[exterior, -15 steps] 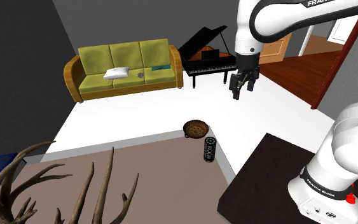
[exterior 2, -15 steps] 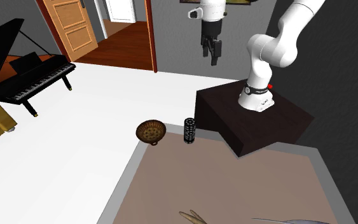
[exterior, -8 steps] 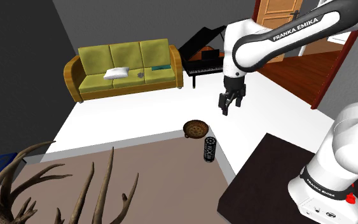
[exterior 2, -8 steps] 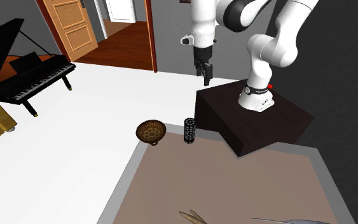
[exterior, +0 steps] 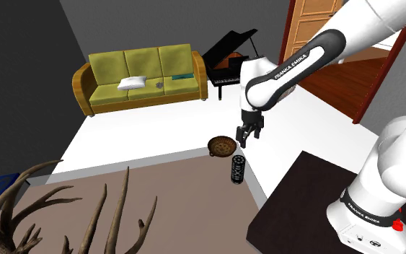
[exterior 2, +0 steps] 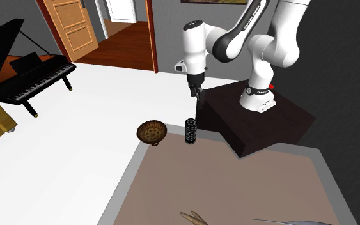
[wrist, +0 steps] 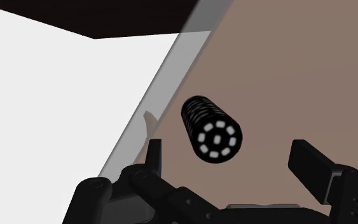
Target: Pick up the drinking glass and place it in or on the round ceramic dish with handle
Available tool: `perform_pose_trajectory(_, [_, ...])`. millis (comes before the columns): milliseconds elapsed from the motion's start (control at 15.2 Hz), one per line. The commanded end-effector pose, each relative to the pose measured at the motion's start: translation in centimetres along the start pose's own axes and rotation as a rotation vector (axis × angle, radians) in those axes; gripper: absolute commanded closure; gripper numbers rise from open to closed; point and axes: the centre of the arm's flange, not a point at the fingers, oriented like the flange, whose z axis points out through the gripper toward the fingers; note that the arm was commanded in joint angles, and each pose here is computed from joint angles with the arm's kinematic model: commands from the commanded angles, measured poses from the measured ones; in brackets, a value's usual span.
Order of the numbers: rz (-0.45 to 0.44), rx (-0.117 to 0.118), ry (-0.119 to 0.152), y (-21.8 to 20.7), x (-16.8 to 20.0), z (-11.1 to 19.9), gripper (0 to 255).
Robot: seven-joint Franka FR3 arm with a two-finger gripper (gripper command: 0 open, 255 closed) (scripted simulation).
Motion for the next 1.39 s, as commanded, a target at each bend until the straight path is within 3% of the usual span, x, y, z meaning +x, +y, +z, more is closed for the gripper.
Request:
perform_pose_trajectory(0, [-0.006, 0.006, -0.001, -0.4, 0.9, 2.4, 0])
perform_pose_trajectory(396, [-0.025, 0.022, -0.009, -1.5, 3.9, 9.1, 0])
perform_pose_trajectory(924, [-0.025, 0.022, -0.009, -1.6, 3.9, 13.1, 0])
perform_pose_trajectory(1320, [-0.025, 0.022, -0.009, -1.6, 3.9, 13.1, 0])
